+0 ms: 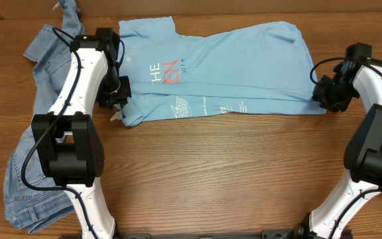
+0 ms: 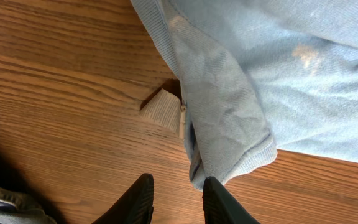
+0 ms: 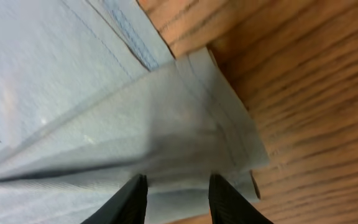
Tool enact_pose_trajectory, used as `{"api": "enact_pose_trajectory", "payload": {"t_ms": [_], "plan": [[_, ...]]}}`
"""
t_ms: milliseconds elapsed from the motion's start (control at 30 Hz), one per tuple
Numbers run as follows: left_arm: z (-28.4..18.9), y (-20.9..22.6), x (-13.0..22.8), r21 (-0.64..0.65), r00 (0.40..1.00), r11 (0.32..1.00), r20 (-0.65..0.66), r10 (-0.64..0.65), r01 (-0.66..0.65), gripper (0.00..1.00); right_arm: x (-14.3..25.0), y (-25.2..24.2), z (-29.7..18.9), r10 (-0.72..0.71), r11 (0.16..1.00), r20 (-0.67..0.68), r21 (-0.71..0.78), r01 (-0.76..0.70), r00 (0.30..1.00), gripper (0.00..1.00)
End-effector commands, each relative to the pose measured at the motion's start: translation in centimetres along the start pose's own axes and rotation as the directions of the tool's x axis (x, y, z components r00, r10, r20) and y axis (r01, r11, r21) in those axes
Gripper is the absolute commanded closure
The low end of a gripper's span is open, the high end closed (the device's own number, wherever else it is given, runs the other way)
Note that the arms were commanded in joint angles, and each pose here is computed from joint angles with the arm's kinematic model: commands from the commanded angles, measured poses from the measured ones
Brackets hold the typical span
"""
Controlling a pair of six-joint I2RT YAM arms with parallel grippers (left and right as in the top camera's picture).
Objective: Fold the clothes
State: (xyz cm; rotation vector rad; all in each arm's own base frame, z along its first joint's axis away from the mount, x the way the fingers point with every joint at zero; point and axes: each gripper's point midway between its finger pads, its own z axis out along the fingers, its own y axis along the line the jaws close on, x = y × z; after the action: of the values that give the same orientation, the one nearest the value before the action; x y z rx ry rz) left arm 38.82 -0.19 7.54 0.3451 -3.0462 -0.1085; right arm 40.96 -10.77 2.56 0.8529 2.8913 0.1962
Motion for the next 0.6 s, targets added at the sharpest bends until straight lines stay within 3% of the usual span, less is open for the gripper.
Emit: {"api": "enact_pose_trajectory", "payload": {"t_ms": [0, 400, 433, 500, 567], "plan": [[0.2, 0.0, 0.0, 0.011, 1.000, 1.000, -0.007, 0.001, -0.001, 0.70, 0.0, 0.1, -0.1, 0.040, 0.999, 0.008, 0.002, -0.040, 0.999, 0.64], [0.2, -0.1, 0.0, 0.011, 1.000, 1.000, -0.006, 0.001, -0.001, 0.70, 1.0, -0.1, 1.8, 0.191, 0.982, -0.002, -0.012, -0.191, 0.982, 0.64], [0.2, 0.0, 0.0, 0.011, 1.000, 1.000, -0.006, 0.001, -0.001, 0.70, 0.8, -0.1, 1.8, 0.190, 0.982, 0.003, -0.017, -0.190, 0.982, 0.70], [0.2, 0.0, 0.1, 0.011, 1.000, 1.000, -0.009, 0.001, -0.001, 0.70, 0.5, 0.0, 1.8, 0.189, 0.982, 0.014, -0.022, -0.189, 0.982, 0.92], [0.2, 0.0, 0.2, 0.009, 1.000, 1.000, -0.014, 0.001, -0.001, 0.70, 0.2, 0.1, 1.7, 0.188, 0.982, 0.024, -0.026, -0.187, 0.982, 0.96]]}}
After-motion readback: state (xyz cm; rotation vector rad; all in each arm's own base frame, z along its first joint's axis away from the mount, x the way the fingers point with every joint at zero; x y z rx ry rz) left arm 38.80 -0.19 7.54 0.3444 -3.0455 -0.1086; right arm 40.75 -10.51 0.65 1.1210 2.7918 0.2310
